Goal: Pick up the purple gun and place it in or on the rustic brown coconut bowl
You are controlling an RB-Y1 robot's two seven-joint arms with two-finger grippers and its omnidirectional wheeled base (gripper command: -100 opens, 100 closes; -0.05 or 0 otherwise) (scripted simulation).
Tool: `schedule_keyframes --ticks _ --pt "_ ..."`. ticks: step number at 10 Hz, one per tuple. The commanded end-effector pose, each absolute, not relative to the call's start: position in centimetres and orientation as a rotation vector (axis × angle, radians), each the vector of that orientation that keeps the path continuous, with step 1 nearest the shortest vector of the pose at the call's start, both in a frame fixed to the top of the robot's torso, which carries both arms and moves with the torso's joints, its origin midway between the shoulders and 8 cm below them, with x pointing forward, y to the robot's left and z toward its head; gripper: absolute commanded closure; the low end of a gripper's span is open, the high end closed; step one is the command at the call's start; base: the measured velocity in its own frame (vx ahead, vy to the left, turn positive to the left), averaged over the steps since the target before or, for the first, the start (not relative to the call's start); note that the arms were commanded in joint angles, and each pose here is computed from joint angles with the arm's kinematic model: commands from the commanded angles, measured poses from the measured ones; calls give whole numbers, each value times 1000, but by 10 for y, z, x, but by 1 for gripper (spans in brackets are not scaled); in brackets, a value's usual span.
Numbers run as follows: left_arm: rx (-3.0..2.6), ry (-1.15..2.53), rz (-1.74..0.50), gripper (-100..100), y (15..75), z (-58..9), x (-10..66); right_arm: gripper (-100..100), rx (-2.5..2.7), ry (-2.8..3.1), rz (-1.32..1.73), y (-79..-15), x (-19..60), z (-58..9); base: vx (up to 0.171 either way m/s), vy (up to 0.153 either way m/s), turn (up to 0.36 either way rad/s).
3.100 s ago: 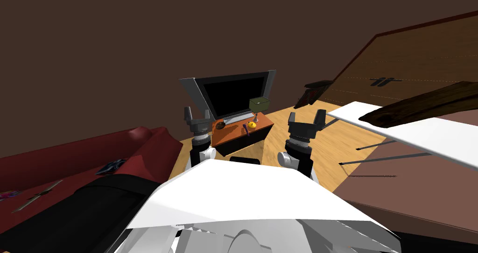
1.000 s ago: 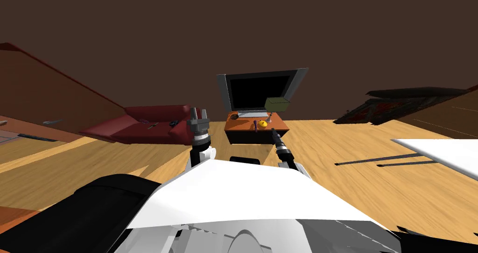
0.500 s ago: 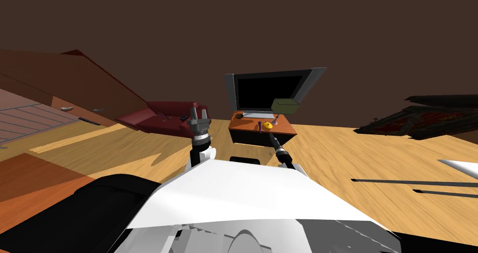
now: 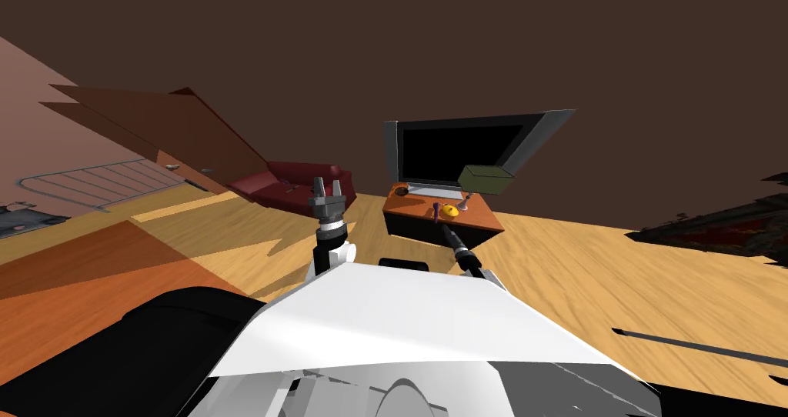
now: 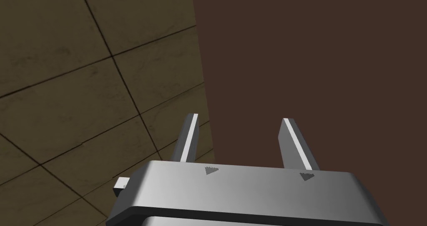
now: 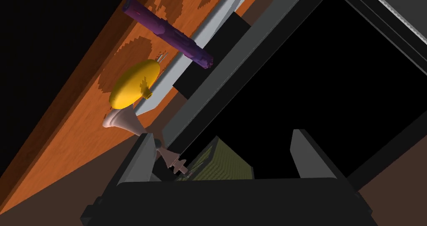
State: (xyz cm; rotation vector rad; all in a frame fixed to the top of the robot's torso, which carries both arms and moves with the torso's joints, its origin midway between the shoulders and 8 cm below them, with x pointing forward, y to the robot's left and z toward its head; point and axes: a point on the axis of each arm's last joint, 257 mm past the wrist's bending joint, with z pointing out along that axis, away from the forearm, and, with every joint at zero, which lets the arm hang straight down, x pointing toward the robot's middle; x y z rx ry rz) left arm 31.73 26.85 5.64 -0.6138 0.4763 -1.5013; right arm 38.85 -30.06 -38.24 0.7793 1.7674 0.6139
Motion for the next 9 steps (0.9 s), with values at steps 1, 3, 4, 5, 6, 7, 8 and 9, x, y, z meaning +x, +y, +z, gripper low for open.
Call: schedule_keyframes --ticks 1,3,4,5,6,7,8,9 --pt "-614 476 -1501 0 268 56 317 -100 781 1848 538 -310 380 -411 20 2 226" --pt "-614 476 -1501 0 268 56 317 -100 779 1912 470 -322 373 -432 24 -3 209" --pt "-614 476 -1501 0 268 56 317 -100 782 1917 467 -323 372 -434 24 -8 132" --pt "-614 476 -1501 0 268 56 317 -100 774 1973 405 -334 364 -452 36 -4 285" --pt "-614 476 -1501 0 268 56 317 -100 781 1979 396 -336 363 -454 34 -8 126" --pt "-614 476 -1501 0 268 56 317 -100 775 2033 329 -350 355 -471 44 3 220" --pt "-614 476 -1501 0 268 56 317 -100 779 2036 323 -351 354 -472 35 -1 143" --pt "-614 476 -1501 0 268 56 317 -100 775 2087 252 -366 346 -487 45 -1 182"
